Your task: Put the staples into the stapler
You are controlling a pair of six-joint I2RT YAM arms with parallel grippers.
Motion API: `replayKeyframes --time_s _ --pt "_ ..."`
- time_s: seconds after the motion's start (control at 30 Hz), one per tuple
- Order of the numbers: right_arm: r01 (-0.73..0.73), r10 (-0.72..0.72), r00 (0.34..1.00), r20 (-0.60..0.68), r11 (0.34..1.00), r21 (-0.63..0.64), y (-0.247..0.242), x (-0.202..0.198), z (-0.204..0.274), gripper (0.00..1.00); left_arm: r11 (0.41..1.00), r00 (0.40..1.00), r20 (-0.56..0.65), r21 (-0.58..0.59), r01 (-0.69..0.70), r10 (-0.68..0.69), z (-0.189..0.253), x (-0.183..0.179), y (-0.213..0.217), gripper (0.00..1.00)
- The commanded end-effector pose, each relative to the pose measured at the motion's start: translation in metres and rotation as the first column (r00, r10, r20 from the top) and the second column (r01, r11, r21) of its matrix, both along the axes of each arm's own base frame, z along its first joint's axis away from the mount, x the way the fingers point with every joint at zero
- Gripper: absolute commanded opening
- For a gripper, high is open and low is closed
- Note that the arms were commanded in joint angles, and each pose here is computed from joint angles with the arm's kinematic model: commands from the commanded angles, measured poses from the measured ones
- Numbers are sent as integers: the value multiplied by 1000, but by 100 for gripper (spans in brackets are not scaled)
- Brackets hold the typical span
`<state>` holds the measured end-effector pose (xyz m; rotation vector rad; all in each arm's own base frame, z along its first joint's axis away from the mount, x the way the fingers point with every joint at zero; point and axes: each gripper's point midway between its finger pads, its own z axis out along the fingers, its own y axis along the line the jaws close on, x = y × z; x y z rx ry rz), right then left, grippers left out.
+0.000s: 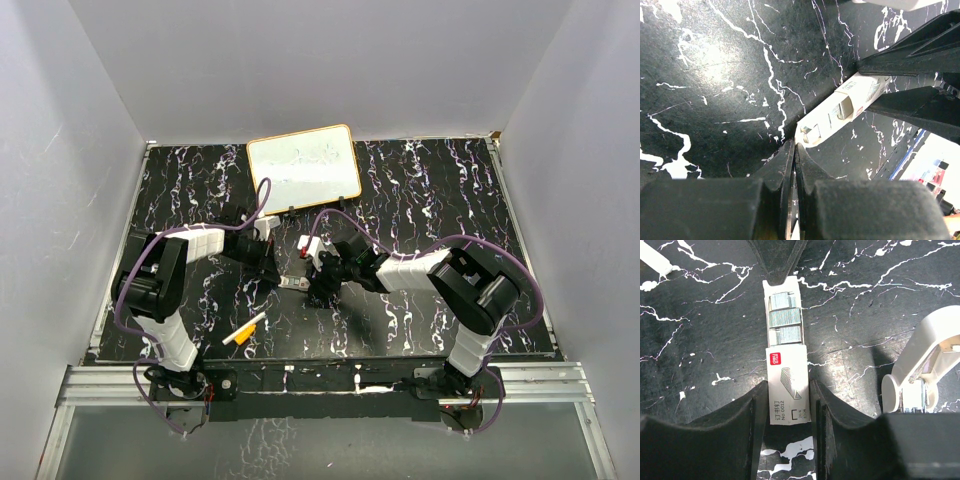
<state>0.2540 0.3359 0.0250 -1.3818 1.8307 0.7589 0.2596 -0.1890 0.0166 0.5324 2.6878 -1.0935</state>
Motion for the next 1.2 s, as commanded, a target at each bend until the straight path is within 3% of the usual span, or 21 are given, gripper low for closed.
replayKeyframes --time_s 0.0,0.17,0.33,0.5,0.77,0.97,1.17 --pt "5 -12 997 -79 996 -84 -17 -18 -26 41 998 999 48 56 9 -11 6 6 11 0" --pt "1 -8 997 -77 996 -84 -16 -18 -27 41 998 998 62 59 18 -21 7 7 11 0" --pt "-26 19 997 -79 997 -79 -15 -21 -26 49 999 996 78 38 35 -38 13 9 8 0" --pt "-49 47 998 -37 996 -68 -12 -17 -14 57 998 992 108 13 58 -59 22 13 4 17" --pt "-63 64 998 26 997 -42 -10 -12 6 59 995 980 174 12 96 -97 45 26 2 36" --pt "-66 63 994 89 997 29 -15 0 42 59 991 964 243 -50 121 -105 68 20 -5 36" --pt "-96 85 993 84 987 131 -28 6 76 59 990 967 233 -69 121 -102 65 9 -19 32"
